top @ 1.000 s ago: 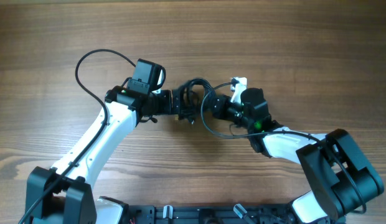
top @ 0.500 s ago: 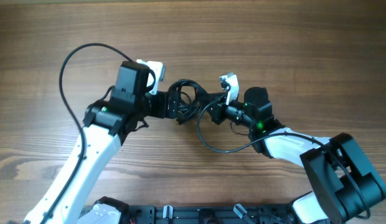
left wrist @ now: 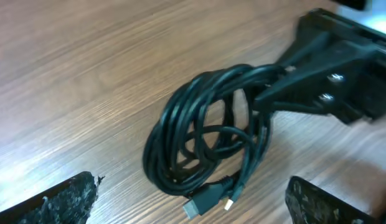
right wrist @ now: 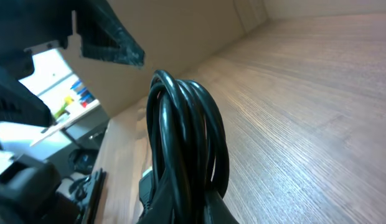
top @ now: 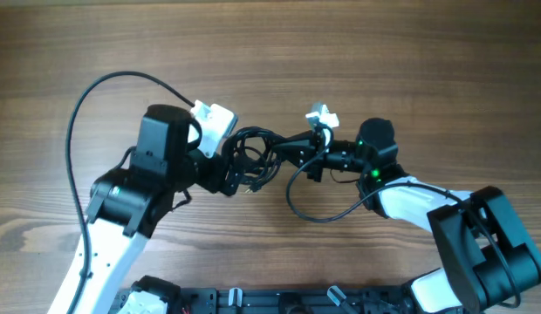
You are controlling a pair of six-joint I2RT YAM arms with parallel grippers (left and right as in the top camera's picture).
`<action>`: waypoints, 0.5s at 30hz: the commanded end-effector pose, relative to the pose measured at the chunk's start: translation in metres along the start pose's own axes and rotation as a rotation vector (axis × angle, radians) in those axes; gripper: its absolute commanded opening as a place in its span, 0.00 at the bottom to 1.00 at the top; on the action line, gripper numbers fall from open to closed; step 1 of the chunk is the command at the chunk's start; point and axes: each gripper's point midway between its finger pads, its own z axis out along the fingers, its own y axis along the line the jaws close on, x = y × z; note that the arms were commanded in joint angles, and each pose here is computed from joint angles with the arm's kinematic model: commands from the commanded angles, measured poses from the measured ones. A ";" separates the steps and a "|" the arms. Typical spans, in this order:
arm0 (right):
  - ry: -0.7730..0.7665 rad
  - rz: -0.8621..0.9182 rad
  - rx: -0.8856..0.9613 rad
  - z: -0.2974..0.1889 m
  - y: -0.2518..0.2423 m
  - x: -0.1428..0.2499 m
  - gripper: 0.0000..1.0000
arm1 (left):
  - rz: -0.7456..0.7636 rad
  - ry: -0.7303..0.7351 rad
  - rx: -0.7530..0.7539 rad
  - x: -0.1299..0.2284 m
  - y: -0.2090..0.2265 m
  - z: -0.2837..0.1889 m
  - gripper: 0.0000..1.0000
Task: Untangle cables
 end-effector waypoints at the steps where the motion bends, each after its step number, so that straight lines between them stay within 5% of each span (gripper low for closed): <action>1: 0.011 -0.142 -0.198 -0.007 0.038 -0.011 0.04 | 0.104 -0.043 0.150 -0.006 -0.030 -0.015 1.00; 15: 0.021 -0.258 -0.344 -0.015 0.067 -0.013 0.04 | 0.124 -0.014 0.277 0.004 -0.051 -0.017 1.00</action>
